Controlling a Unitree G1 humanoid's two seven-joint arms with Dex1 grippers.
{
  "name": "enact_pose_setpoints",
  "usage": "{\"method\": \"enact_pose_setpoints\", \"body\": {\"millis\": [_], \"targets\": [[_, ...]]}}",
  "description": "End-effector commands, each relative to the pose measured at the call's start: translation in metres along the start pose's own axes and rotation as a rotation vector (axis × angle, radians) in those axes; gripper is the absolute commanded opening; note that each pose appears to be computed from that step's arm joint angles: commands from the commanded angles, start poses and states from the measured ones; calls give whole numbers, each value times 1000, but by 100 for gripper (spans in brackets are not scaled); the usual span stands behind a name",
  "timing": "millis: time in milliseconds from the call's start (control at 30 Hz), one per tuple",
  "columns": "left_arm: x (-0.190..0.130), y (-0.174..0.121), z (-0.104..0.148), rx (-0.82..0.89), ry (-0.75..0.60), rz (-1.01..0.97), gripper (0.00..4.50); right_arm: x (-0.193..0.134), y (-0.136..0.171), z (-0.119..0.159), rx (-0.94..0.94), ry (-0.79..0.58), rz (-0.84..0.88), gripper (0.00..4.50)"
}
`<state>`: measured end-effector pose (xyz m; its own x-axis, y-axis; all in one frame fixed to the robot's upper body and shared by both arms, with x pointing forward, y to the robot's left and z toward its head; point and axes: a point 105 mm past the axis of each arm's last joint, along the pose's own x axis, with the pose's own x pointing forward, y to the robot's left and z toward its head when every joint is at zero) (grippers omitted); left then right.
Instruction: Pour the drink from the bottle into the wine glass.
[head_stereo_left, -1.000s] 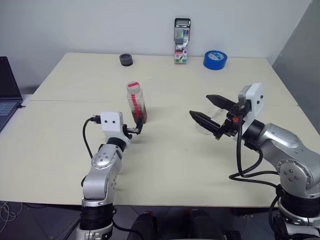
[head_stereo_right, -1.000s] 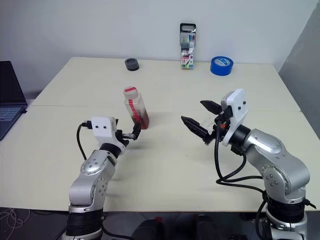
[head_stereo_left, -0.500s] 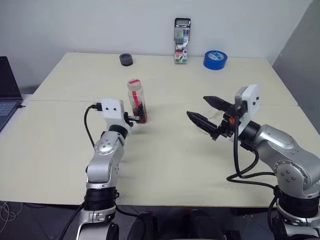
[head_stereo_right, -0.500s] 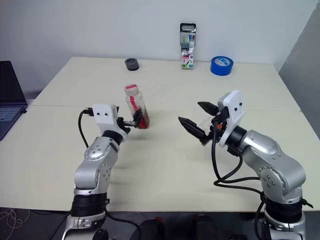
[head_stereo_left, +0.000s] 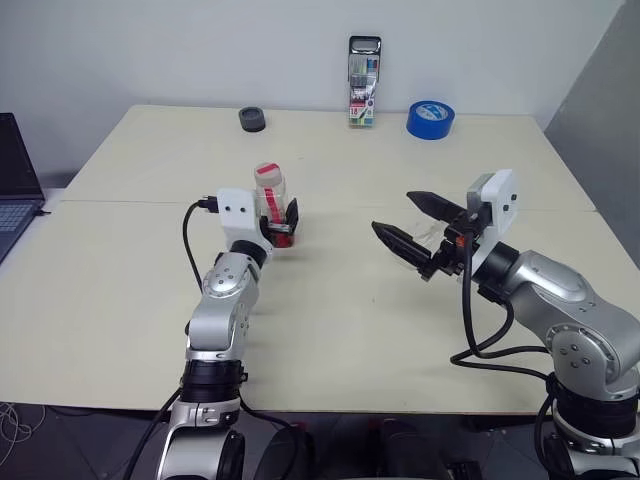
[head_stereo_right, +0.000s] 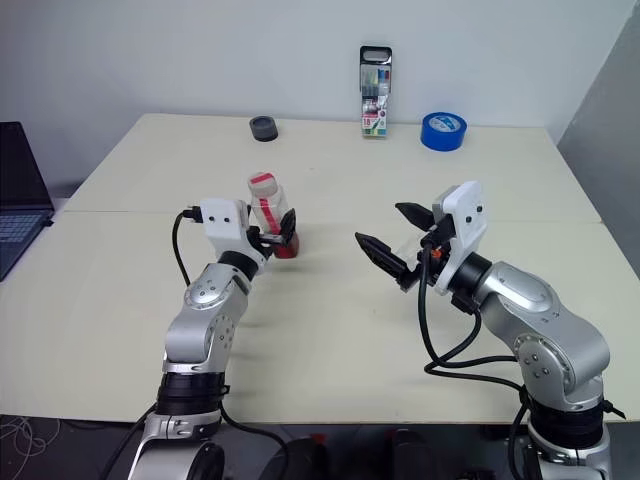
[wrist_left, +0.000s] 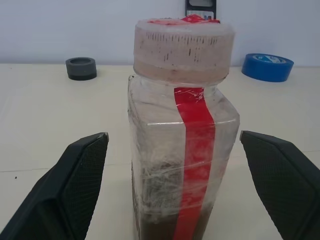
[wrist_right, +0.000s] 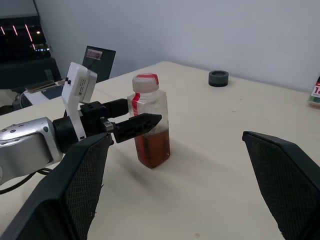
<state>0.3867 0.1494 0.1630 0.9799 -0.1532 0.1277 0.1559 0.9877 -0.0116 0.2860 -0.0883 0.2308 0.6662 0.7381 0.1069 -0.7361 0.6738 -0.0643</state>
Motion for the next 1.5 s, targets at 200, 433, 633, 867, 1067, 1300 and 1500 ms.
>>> {"method": "enact_pose_setpoints", "body": {"millis": [200, 433, 633, 867, 1067, 1300, 1500], "targets": [[12, -3, 18, 10, -78, 5, 449, -4, 4, 12, -28, -42, 4, 450], [19, -4, 21, 13, -93, 3, 449, -5, 2, 12, -32, -38, -4, 450], [22, -3, 27, 29, -115, -2, 449, -7, 2, 11, -30, -33, -6, 450], [21, -3, 26, -10, -122, -8, 449, -7, 3, 10, -25, -32, -10, 450], [20, 0, 27, -14, -127, 1, 389, -7, 3, 10, -21, -33, -14, 450], [19, 4, 24, -16, -117, 12, 212, -6, 3, 11, -18, -37, -15, 450], [17, 5, 22, -9, -107, 19, 212, -5, 3, 10, -15, -34, -16, 450]]}}
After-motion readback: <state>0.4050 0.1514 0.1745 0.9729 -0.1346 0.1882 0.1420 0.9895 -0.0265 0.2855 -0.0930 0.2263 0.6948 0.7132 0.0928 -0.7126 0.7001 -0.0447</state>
